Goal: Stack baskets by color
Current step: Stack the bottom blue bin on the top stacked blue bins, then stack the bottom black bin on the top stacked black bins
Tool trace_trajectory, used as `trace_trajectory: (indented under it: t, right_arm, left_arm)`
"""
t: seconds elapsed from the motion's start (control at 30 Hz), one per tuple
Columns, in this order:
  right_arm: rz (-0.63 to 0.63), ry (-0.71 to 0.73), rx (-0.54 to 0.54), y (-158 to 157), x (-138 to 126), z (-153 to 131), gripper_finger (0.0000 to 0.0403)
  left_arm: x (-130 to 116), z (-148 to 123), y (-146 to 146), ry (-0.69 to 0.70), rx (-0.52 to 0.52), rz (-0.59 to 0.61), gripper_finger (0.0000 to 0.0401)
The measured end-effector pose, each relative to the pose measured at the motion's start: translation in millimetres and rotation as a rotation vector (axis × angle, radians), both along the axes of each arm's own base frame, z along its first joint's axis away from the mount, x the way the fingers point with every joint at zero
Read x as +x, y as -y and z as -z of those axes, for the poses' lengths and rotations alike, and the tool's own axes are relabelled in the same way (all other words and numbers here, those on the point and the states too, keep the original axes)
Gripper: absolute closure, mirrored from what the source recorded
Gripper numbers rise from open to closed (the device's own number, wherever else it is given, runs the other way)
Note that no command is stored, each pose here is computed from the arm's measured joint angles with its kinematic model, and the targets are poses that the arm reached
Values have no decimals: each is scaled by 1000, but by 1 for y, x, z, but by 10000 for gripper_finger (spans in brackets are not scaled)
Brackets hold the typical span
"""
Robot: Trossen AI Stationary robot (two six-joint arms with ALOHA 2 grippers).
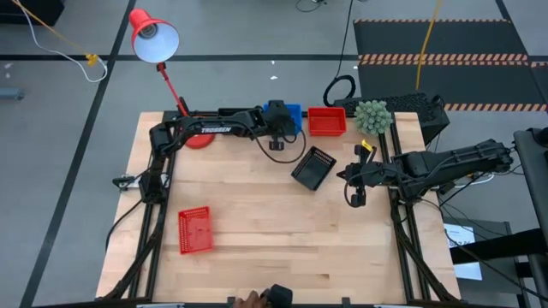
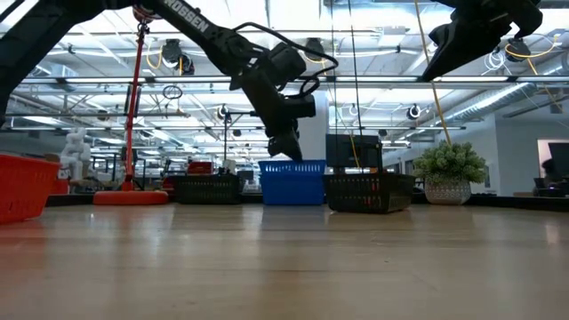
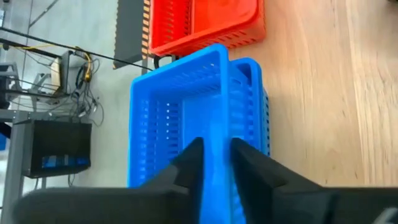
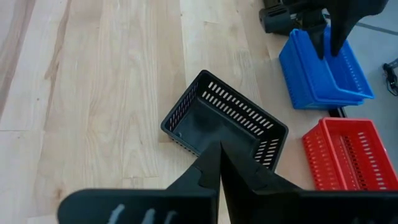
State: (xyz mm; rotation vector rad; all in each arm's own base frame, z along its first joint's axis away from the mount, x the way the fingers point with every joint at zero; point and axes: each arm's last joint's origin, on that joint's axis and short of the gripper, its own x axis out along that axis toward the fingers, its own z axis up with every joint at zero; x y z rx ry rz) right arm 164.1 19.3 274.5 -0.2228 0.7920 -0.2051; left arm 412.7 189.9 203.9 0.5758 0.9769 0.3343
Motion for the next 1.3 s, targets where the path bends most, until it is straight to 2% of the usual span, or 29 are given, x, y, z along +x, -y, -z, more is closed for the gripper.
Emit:
trace_trajectory:
  t: [0.2, 0.4, 0.63, 0.77, 0.9, 1.1, 1.3]
  right_arm:
    - [0, 0, 2, 0, 0, 0, 399]
    - [-1, 6, 5, 0, 1, 5, 399]
    - [-23, -10, -14, 0, 3, 33, 399]
    - [-45, -21, 86, 1, 4, 48, 399]
    - [-78, -33, 187, -2, 4, 59, 395]
    - [-102, -86, 183, 0, 10, 68, 353]
    - [-171, -161, 91, 10, 18, 78, 285]
  left_arm:
    - [3, -3, 5, 54, -27, -41, 245]
    - [6, -31, 38, 150, -74, -38, 234]
    - [18, -44, 112, 205, -212, 71, 252]
    - [18, -39, 163, 137, -270, 125, 253]
    - [9, -32, 216, 38, -261, 120, 254]
    - [-2, -21, 262, 34, -246, 108, 254]
    - [-4, -20, 273, 73, -226, 71, 254]
